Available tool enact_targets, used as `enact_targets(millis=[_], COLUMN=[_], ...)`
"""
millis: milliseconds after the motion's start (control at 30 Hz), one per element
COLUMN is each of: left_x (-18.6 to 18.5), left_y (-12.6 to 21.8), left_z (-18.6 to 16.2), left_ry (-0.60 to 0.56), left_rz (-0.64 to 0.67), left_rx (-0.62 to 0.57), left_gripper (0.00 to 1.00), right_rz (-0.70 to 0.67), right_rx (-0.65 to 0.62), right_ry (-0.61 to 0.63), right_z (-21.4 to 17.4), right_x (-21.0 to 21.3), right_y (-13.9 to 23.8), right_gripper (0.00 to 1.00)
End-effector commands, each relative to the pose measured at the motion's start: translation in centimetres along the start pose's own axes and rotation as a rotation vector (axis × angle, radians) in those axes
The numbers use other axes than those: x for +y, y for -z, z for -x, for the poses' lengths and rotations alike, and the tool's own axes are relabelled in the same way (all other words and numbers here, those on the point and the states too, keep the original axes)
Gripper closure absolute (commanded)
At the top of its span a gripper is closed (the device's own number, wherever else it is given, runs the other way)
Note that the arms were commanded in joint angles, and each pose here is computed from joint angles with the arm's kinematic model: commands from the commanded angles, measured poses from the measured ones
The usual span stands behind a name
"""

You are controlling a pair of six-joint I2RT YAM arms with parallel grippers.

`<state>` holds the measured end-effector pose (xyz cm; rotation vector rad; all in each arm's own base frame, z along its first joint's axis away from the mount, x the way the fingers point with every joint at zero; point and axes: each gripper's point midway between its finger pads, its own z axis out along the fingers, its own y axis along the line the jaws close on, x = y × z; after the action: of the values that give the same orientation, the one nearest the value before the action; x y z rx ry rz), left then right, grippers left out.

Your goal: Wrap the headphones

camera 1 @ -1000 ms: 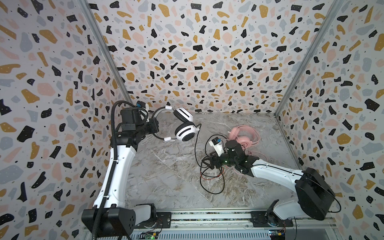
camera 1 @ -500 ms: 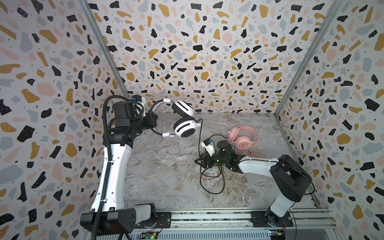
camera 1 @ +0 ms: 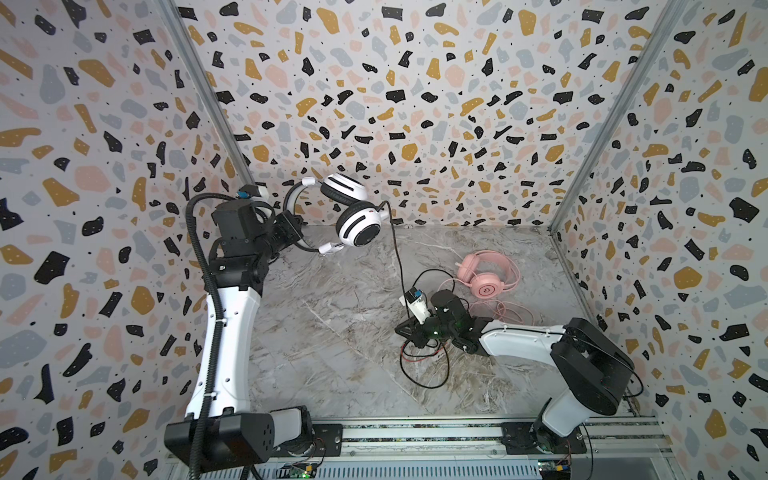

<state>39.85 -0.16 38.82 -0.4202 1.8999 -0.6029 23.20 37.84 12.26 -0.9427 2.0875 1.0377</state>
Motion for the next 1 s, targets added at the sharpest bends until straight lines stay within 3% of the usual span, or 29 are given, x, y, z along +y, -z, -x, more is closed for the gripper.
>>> enact_targets(millis=[0, 133, 233, 333, 633, 767, 967], left_x=[0.2, 3.0, 4.6, 5.5, 4.8, 3.4, 2.2], left_y=[1.1, 2.0, 2.2, 1.4, 0.0, -0.2, -0.4], left_z=[3.7, 4.4, 4.6, 3.8, 1.1, 0.3, -2.1], left_ry=[0.108, 0.217, 0.256, 0.269, 0.234, 0.162, 0.010], left_rz=[0.011, 0.098, 0.164, 0.201, 0.151, 0.092, 0.031], left_rx=[-0.196, -0.344, -0.387, -0.355, -0.254, -0.190, -0.056], left_gripper=[1.00, 1.00, 1.00, 1.00, 1.00, 1.00, 1.00], right_rz=[-0.111, -0.218, -0.295, -0.348, -0.389, -0.422, -0.477], right_rx=[0.025, 0.073, 0.109, 0.131, 0.117, 0.117, 0.061], right_ry=[0.073, 0.165, 0.233, 0.290, 0.415, 0.373, 0.207], right_z=[1.0, 1.6, 2.5, 4.1, 10.5, 10.8, 11.8], right_x=[0.6, 1.9, 2.8, 3.7, 5.7, 3.6, -1.5], right_y=[1.7, 2.9, 4.0, 5.1, 6.4, 6.3, 8.7], right_gripper=[0.87, 0.91, 0.91, 0.91, 0.91, 0.91, 0.92])
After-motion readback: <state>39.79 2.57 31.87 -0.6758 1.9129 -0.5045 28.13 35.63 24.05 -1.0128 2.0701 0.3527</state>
